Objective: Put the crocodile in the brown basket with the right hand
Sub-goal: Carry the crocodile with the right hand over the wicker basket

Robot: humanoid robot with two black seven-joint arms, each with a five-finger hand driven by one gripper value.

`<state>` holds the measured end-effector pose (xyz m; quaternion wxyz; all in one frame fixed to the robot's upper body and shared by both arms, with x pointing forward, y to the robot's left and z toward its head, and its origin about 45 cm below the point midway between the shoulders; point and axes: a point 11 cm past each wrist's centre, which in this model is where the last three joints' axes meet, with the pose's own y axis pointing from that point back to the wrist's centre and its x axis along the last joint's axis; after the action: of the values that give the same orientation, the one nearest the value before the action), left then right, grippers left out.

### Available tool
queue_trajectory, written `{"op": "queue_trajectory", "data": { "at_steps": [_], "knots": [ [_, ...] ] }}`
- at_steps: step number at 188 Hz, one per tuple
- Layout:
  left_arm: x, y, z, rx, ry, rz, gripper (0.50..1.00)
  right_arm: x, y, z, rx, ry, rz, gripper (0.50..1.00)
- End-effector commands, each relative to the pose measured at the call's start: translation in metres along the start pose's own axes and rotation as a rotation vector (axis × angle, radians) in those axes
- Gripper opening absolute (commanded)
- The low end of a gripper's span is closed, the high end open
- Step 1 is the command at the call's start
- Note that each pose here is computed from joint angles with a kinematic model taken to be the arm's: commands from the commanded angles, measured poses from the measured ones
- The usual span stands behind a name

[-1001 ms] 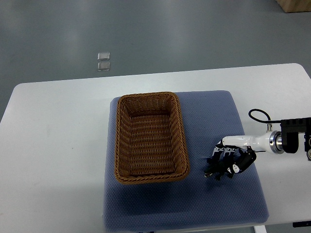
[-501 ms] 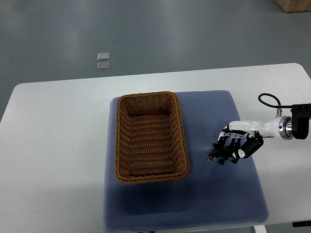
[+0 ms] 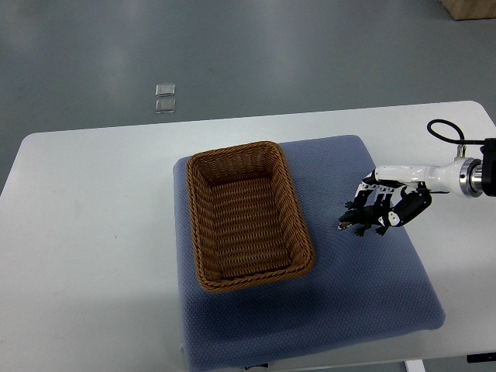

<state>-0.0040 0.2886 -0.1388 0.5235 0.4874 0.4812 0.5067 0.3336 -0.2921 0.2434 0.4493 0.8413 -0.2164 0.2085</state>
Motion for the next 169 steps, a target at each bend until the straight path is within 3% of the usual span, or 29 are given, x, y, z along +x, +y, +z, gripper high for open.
{"op": "queue_trajectory", "data": {
  "at_steps": [1, 35, 83, 169],
  "knots": [
    [0.000, 0.000, 0.000, 0.000, 0.002, 0.000, 1.000, -0.002, 0.001, -0.003, 0.030, -0.061, -0.019, 0.549],
    [0.000, 0.000, 0.000, 0.000, 0.001, 0.000, 1.000, 0.009, 0.003, -0.016, 0.099, -0.155, 0.005, 0.568],
    [0.000, 0.000, 0.000, 0.000, 0.002, 0.000, 1.000, 0.018, 0.013, -0.036, 0.238, -0.334, -0.042, 0.631],
    [-0.001, 0.000, 0.000, 0.000, 0.001, -0.004, 1.000, 0.046, -0.004, -0.059, 0.282, -0.304, 0.076, 0.629]
  ]
}}
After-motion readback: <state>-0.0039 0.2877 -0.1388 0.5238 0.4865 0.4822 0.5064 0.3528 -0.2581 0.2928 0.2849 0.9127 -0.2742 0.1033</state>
